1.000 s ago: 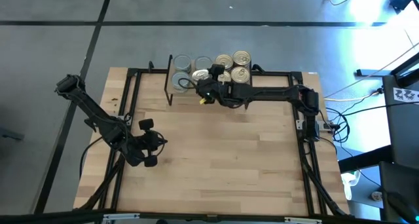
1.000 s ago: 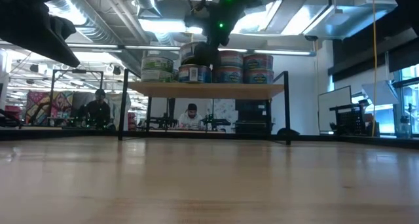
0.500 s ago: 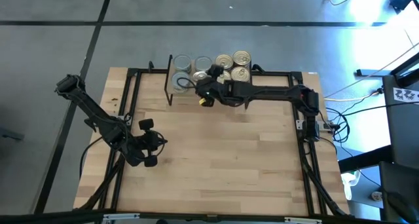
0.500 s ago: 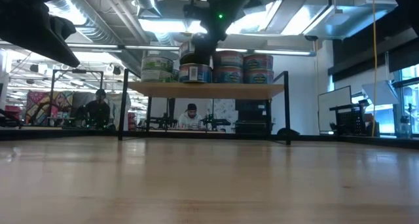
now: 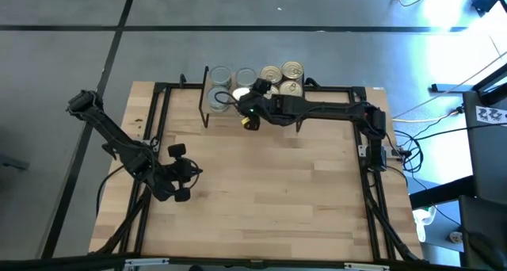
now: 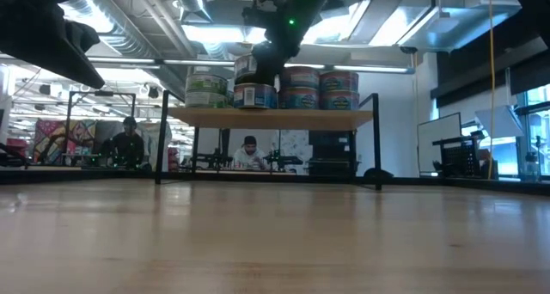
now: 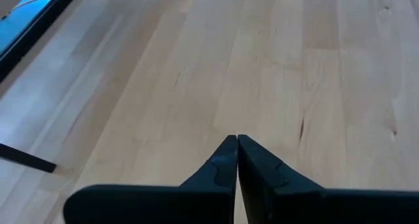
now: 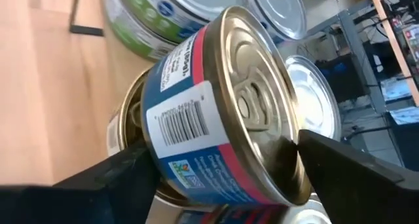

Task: Stack canned seafood by type on shelf
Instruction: Stack the blue pink tuna can with the blue pink tuna can on the shelf

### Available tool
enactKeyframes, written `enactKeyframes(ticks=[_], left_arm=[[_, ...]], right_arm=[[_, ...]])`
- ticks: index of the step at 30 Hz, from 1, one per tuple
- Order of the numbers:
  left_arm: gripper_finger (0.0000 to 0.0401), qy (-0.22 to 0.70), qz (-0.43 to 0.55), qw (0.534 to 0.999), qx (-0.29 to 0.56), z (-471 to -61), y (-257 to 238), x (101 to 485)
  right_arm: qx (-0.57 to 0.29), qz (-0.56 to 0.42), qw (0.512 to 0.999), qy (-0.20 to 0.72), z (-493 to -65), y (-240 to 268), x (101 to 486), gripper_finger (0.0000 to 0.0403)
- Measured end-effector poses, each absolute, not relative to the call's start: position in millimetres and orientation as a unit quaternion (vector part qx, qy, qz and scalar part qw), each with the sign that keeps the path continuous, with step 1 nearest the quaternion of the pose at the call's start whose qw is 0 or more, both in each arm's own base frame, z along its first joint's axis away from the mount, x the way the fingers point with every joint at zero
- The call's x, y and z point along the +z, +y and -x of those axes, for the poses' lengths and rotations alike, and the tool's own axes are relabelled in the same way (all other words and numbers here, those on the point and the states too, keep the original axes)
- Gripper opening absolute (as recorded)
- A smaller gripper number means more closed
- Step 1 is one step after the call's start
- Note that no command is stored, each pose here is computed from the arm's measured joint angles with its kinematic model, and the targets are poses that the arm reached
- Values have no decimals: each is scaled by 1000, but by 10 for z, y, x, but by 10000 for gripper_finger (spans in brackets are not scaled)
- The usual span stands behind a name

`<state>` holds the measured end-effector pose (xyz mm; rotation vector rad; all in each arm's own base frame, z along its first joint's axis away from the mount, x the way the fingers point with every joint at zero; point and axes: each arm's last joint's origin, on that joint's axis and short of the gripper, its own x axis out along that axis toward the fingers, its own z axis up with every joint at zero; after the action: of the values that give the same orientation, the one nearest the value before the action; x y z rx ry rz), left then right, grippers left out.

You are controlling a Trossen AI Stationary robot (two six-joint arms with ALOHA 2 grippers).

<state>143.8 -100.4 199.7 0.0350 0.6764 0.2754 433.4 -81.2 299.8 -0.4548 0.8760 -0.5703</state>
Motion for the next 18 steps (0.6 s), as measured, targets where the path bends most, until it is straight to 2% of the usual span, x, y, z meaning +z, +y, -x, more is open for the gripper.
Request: enactKeyframes(ticks=[18], left_arm=[[8, 331, -17, 934, 135, -1436, -1003, 1996]], right_arm=[[-251, 167, 859, 414, -4311, -835, 3051, 344]])
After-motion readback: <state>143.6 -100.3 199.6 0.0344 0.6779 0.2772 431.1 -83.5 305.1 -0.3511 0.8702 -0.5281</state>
